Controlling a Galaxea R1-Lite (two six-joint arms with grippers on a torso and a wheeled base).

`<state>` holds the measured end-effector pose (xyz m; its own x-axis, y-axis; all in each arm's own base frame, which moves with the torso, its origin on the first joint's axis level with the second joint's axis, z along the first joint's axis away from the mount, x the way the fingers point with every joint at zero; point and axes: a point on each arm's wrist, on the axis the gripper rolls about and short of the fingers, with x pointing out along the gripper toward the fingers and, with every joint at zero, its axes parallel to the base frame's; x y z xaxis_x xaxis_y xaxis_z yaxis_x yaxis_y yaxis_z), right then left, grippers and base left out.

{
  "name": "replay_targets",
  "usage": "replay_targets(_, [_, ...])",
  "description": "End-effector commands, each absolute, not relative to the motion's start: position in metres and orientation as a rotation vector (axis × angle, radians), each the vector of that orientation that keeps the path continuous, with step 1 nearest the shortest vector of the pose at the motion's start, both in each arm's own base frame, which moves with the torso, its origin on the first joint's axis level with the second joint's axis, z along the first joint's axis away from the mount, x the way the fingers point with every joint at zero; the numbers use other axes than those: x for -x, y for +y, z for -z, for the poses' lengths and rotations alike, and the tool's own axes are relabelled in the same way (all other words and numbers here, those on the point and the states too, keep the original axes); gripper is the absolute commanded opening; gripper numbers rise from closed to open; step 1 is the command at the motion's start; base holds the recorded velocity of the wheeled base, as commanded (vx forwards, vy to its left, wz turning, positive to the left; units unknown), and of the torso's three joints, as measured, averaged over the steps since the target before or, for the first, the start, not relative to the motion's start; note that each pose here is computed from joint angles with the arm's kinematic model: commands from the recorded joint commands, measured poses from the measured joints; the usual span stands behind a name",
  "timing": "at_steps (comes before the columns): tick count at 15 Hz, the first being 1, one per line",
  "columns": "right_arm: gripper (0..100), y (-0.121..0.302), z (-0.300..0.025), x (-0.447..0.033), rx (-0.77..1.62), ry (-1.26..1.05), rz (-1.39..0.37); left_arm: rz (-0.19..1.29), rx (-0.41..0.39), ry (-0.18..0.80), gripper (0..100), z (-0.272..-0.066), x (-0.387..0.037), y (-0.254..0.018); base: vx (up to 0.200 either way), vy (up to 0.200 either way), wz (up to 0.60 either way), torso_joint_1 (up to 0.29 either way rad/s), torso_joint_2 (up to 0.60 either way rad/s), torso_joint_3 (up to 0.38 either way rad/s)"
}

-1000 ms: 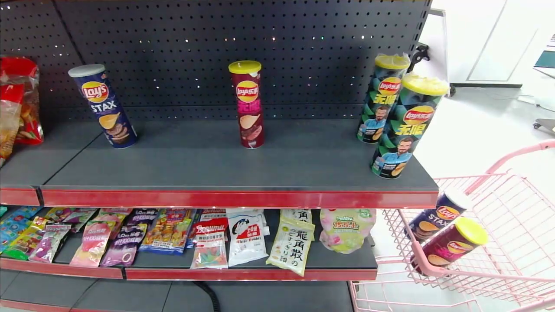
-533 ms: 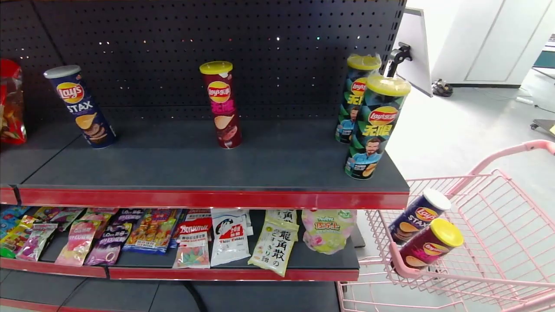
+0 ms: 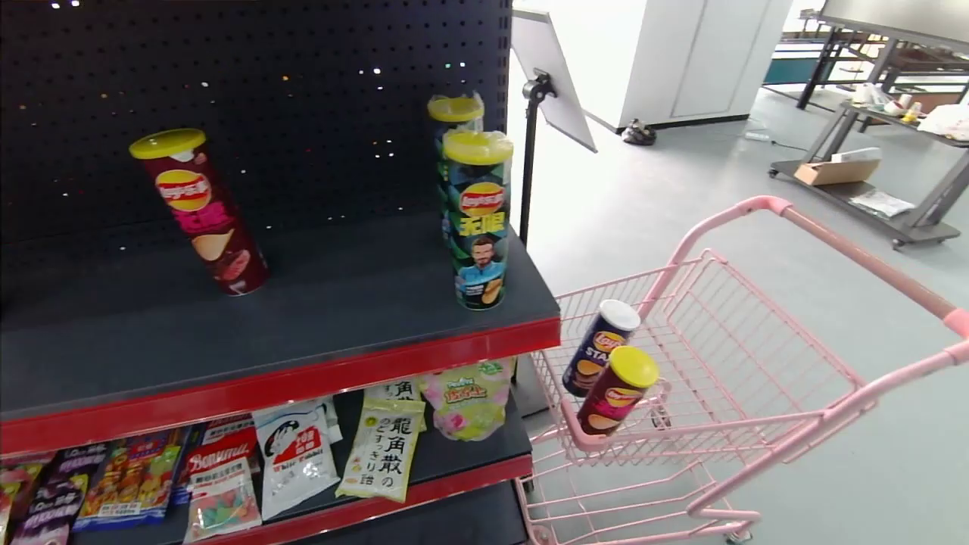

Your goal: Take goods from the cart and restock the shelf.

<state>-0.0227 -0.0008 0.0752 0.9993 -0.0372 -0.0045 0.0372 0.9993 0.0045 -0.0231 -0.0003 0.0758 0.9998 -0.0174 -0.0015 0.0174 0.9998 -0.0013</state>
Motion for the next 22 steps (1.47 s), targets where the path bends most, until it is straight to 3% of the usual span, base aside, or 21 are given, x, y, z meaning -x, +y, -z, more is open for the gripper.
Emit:
replay_targets(1, [100, -0.0008, -0.0752, 0.0227, -0.003, 0.005, 0.037, 0.017, 0.002, 0.002, 100, -0.0759, 0.023, -0.0003, 0.0, 0.0, 0.0, 0.0, 0.0, 0.0])
replay_targets(10, [100, -0.0008, -0.0752, 0.0226, -0.004, 0.006, 0.037, 0.017, 0.002, 0.002, 100, -0.0759, 0.023, -0.0003, 0.0, 0.0, 0.0, -0.076, 0.21, 0.13])
replay_targets(22, [100, -0.0008, -0.0752, 0.0226, -0.006, 0.006, 0.037, 0.017, 0.002, 0.002, 100, -0.0759, 0.023, -0.0003, 0.0, 0.0, 0.0, -0.161, 0.52, 0.351])
